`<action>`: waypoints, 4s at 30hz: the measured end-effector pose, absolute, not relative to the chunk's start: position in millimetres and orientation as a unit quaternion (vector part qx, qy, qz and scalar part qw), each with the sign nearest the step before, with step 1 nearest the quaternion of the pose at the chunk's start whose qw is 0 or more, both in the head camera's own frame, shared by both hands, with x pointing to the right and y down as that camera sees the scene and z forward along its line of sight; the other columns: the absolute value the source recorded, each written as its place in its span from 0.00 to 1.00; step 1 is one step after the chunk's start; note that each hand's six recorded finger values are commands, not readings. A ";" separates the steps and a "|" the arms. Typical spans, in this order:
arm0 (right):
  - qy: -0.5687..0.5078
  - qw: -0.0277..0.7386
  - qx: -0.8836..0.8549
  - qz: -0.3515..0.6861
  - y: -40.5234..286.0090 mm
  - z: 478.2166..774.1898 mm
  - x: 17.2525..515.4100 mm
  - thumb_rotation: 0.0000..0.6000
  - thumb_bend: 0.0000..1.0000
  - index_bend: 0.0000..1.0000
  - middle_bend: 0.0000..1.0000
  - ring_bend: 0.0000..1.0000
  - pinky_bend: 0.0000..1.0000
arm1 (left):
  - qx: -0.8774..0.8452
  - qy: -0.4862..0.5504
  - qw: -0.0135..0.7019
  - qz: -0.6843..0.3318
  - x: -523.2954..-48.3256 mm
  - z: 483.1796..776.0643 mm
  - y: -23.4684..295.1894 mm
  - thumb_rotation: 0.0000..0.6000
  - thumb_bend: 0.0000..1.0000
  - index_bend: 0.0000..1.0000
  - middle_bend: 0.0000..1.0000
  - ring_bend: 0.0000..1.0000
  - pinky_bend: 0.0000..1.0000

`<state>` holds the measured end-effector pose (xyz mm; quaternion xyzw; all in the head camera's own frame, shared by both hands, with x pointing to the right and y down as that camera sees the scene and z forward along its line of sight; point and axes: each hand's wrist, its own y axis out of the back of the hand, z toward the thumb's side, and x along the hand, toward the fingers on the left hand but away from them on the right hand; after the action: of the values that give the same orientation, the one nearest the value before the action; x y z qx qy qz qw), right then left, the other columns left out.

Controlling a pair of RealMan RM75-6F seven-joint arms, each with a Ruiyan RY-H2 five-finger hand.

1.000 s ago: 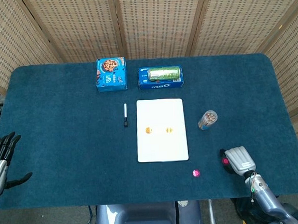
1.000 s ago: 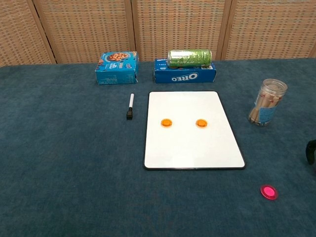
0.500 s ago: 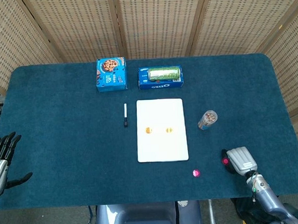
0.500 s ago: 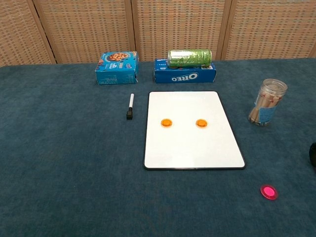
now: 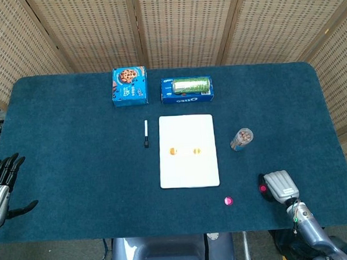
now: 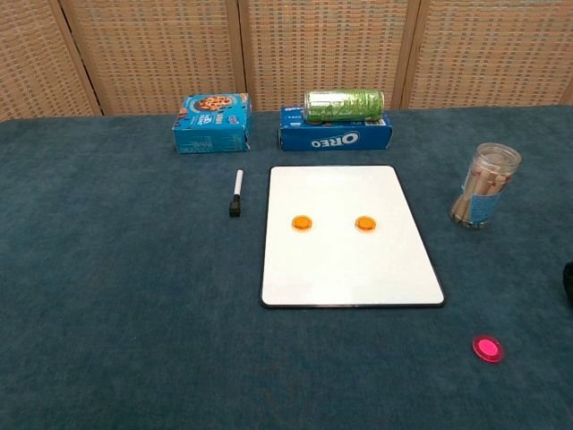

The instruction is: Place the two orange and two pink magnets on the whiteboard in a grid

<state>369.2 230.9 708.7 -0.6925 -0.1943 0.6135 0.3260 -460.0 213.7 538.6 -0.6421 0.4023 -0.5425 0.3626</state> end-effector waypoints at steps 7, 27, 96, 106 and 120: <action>-0.203 0.320 -0.701 0.604 226.3 704.4 361.4 1.00 0.36 0.54 0.97 0.94 1.00 | -0.643 0.402 0.362 -0.542 -459.8 538.7 213.8 1.00 0.00 0.00 0.00 0.00 0.00; -0.197 0.349 -0.732 0.550 136.4 687.2 209.2 1.00 0.39 0.54 0.97 0.94 1.00 | -0.642 0.407 0.355 -0.544 -464.6 539.0 209.2 1.00 0.00 0.00 0.00 0.00 0.00; -0.143 0.359 -0.756 0.529 239.9 667.9 248.9 1.00 0.34 0.42 0.97 0.94 1.00 | -0.650 0.398 0.350 -0.544 -461.2 542.8 207.8 1.00 0.00 0.00 0.00 0.00 0.00; -0.145 0.358 -0.758 0.526 253.8 680.7 251.9 1.00 0.34 0.42 0.97 0.94 1.00 | -0.650 0.398 0.350 -0.545 -460.8 542.7 208.0 1.00 0.00 0.00 0.00 0.00 0.00; -0.145 0.365 -0.753 0.528 255.2 691.2 250.3 1.00 0.34 0.42 0.97 0.94 1.00 | -0.649 0.398 0.350 -0.545 -461.7 542.8 207.3 1.00 0.00 0.00 0.00 0.00 0.00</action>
<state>250.3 255.2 691.2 -0.7531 -0.1447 0.5280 0.3650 -461.7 207.3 542.8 -0.6492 0.3981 -0.5453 0.3502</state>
